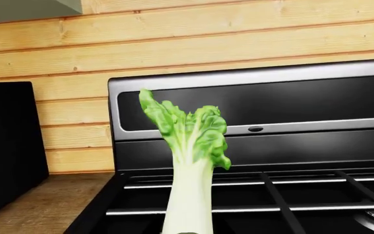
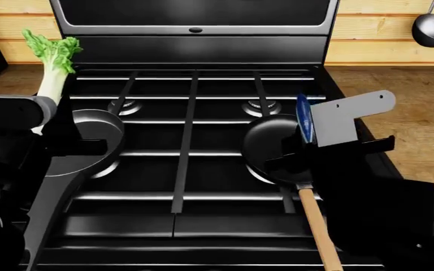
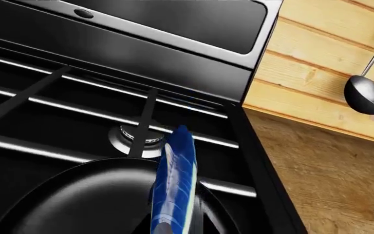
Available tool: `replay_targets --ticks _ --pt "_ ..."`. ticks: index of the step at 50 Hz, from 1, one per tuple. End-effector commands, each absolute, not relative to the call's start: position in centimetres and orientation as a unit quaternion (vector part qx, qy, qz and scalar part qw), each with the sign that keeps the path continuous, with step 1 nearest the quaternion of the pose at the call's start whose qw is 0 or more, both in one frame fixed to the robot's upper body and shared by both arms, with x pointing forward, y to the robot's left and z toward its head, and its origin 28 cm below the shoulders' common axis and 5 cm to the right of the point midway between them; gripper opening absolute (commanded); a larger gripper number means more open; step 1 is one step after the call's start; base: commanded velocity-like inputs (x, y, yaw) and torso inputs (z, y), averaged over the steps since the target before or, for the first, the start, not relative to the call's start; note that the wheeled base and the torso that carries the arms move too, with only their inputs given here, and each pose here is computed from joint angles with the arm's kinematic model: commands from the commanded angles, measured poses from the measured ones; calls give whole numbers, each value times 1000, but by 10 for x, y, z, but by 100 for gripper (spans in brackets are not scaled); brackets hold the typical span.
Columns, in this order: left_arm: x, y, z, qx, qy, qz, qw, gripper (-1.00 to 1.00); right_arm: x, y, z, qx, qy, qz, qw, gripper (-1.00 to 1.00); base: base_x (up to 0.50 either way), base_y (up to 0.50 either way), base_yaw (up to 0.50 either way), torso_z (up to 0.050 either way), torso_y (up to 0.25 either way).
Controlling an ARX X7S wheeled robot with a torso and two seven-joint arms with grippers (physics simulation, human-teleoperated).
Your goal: Place both pans onto different burners. Then place the celery and the fish on different pans.
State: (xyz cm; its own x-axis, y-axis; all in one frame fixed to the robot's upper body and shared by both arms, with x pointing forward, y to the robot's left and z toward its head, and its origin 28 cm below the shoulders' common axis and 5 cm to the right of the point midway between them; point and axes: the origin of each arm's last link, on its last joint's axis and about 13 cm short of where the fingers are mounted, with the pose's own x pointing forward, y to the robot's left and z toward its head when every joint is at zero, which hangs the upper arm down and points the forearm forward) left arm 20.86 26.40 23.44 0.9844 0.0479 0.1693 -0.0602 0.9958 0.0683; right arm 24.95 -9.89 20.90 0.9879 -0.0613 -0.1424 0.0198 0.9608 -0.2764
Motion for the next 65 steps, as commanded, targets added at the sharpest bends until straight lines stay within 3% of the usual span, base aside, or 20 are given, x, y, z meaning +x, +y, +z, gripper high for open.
replay_targets --ticks 1,24,25,52,65 --pt "209 264 237 41 -88 -2 995 -100 245 -102 204 -135 77 -11 988 -100 0 0 0 0 0" --pt "210 266 234 41 -85 2 996 -100 250 -98 192 -126 98 13 987 -100 0 0 0 0 1" --pt "210 266 234 41 -85 2 996 -100 250 -98 193 -128 98 14 987 100 0 0 0 0 0" --pt "213 266 228 43 -73 1 996 -100 223 -100 241 -129 22 8 991 100 0 0 0 0 0" --pt "243 276 212 54 -10 30 998 -100 213 -105 253 -124 -7 -1 992 100 0 0 0 0 0"
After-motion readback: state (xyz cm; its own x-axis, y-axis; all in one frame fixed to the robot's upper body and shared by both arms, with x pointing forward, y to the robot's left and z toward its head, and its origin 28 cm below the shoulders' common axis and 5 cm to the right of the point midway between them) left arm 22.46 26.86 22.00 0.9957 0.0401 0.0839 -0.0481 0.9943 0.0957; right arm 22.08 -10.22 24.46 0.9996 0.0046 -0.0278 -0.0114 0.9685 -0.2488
